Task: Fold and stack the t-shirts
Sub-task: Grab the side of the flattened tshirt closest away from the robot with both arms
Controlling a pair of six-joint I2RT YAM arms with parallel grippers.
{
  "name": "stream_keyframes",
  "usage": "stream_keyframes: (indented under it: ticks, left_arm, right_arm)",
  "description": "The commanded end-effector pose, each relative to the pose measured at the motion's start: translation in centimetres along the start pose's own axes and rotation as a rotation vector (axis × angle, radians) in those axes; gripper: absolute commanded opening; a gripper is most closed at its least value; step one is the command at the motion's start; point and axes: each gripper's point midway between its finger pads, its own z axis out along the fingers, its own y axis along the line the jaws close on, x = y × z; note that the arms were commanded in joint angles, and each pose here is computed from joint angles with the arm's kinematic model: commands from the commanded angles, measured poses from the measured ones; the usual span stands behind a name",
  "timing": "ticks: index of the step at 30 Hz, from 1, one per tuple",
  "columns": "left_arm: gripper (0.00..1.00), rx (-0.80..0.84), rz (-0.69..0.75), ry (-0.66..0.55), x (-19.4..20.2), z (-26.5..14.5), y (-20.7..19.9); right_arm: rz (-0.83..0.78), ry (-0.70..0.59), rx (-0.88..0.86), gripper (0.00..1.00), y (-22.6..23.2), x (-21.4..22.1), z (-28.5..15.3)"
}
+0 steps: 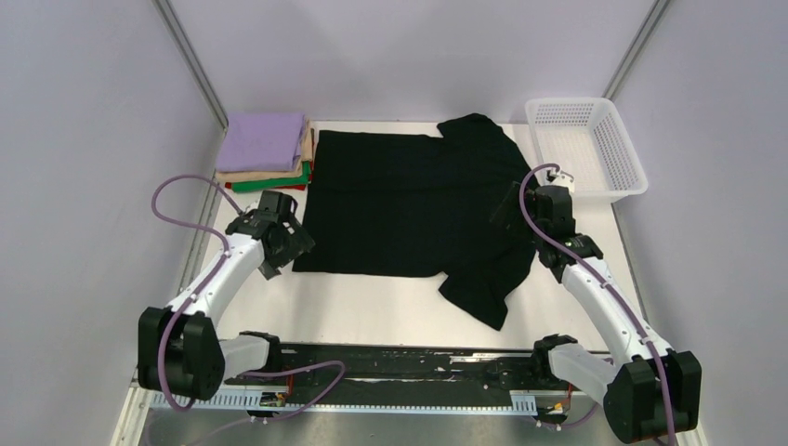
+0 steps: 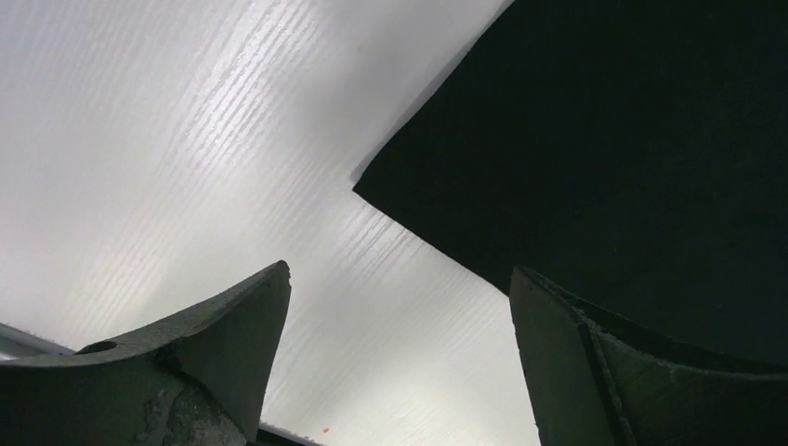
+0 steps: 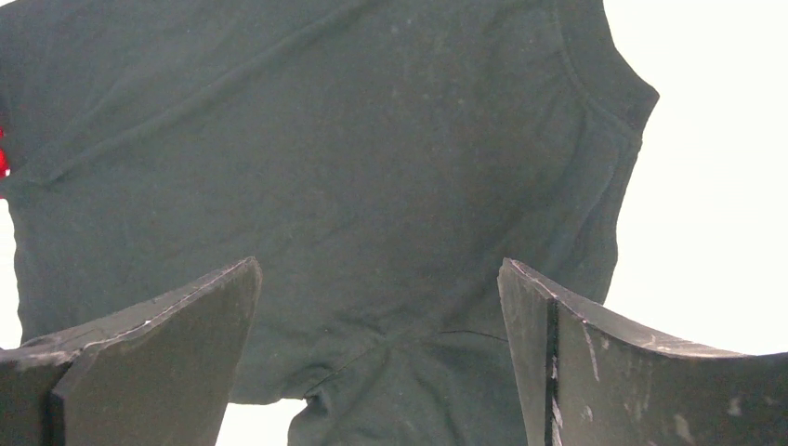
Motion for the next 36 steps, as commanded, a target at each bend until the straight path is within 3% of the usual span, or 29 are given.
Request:
stream_keyframes:
  ticks: [1,12,36]
  left_arm:
    - [0.9,-0.009,-0.117,0.02,-0.2,2.0,-0.9]
    - [0.73,-0.107,-0.205,0.062,0.0,5.8,-0.3]
    - [0.53,-0.207,-0.186,0.162,1.5,9.7,-0.4]
  right_arm:
    - [0.001,-0.019,-0.051,1.0,1.3,-1.0,0.2]
    - [-0.04,0.009,-0.046,1.0,0.9,-0.2,0.2]
    - [-0.056,0.012,0.005,1.0,-0.1,0.0,0.9]
